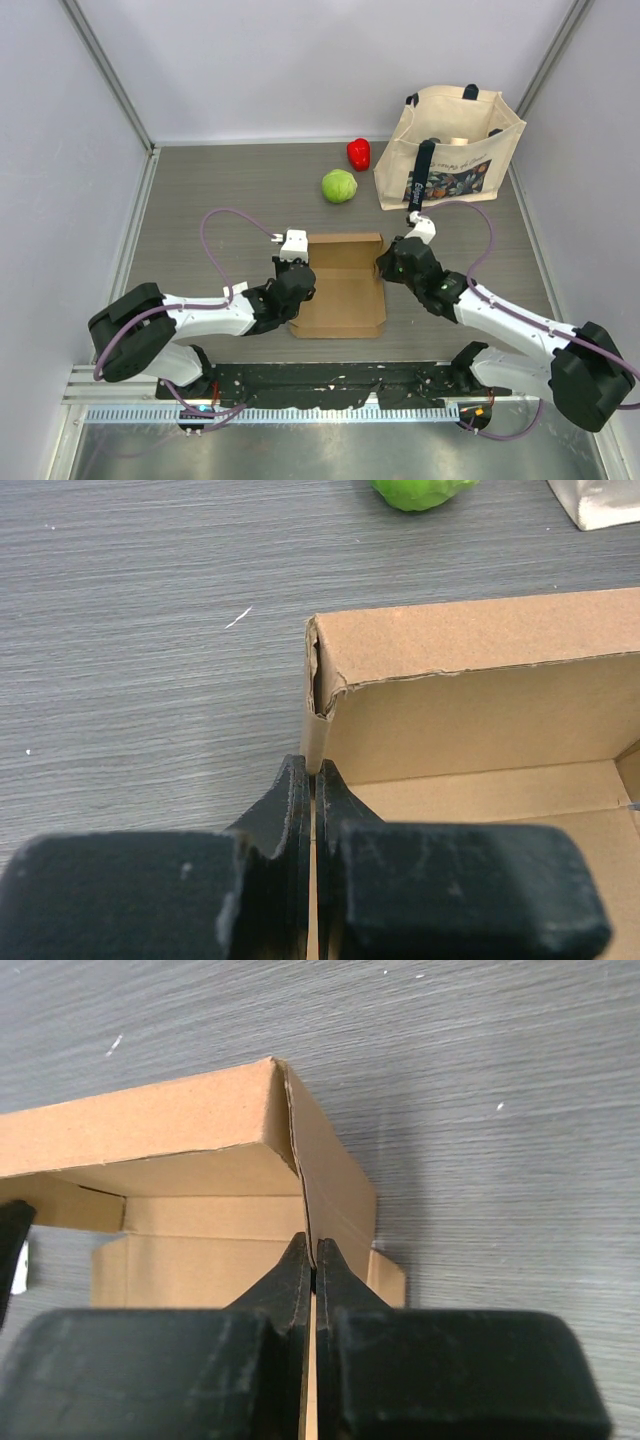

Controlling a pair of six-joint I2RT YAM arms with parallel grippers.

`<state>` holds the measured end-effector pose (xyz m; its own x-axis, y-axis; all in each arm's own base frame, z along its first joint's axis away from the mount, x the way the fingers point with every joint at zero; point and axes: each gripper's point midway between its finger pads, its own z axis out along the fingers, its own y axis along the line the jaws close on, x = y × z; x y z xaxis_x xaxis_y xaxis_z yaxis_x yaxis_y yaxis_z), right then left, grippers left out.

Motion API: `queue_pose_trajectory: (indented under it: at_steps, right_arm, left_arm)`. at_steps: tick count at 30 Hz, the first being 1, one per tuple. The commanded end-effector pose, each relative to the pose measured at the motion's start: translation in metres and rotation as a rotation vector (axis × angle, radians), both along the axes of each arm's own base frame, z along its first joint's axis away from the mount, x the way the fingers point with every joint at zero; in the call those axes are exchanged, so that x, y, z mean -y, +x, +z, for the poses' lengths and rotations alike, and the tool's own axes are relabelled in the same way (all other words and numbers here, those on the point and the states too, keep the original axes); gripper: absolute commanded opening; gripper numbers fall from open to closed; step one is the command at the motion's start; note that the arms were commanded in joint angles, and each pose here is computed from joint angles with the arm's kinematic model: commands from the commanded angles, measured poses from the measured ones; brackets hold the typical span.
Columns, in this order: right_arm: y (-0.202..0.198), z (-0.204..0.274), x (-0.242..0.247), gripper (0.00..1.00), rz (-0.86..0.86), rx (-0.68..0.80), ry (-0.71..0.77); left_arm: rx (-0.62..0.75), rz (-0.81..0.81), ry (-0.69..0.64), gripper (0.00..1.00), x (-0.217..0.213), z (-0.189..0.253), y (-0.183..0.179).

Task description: Fold the paper box

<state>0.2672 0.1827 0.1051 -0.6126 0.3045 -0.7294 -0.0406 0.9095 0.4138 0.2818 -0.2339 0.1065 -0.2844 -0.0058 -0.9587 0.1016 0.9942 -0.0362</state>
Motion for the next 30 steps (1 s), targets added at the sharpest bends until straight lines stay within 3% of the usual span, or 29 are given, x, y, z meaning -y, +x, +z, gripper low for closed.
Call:
queue_pose_trajectory:
  at_steps: [1, 4, 10, 16, 19, 25, 28, 30]
  right_arm:
    - [0.002, -0.004, -0.006, 0.01, -0.159, 0.014, 0.066]
    - [-0.001, -0.016, -0.008, 0.01, -0.173, 0.024, 0.017]
    - [-0.008, -0.021, -0.003, 0.11, -0.098, 0.04, -0.062]
    - [-0.019, 0.003, -0.004, 0.42, 0.037, 0.059, -0.108]
    - [-0.016, 0.028, 0.006, 0.49, 0.037, 0.076, -0.127]
    - [0.01, 0.098, 0.048, 0.54, -0.084, 0.204, -0.083]
    - [0.031, 0.107, 0.082, 0.54, -0.187, 0.212, -0.133]
    - [0.042, 0.094, 0.099, 0.53, -0.208, 0.184, -0.266]
  left_arm:
    - [0.034, 0.013, -0.086, 0.0, 0.012, 0.016, 0.005]
    - [0.028, 0.014, -0.086, 0.0, 0.012, 0.012, 0.004]
    - [0.03, 0.024, -0.078, 0.0, 0.005, 0.01, 0.002]
    - [0.031, 0.024, -0.072, 0.0, 0.002, 0.008, 0.001]
    - [0.035, 0.021, -0.072, 0.0, 0.002, 0.008, 0.001]
    - [0.037, 0.016, -0.06, 0.0, 0.001, 0.006, 0.0]
    - [0.037, 0.016, -0.055, 0.0, 0.0, 0.006, 0.0]
    - [0.035, 0.014, -0.055, 0.0, 0.001, 0.005, 0.0]
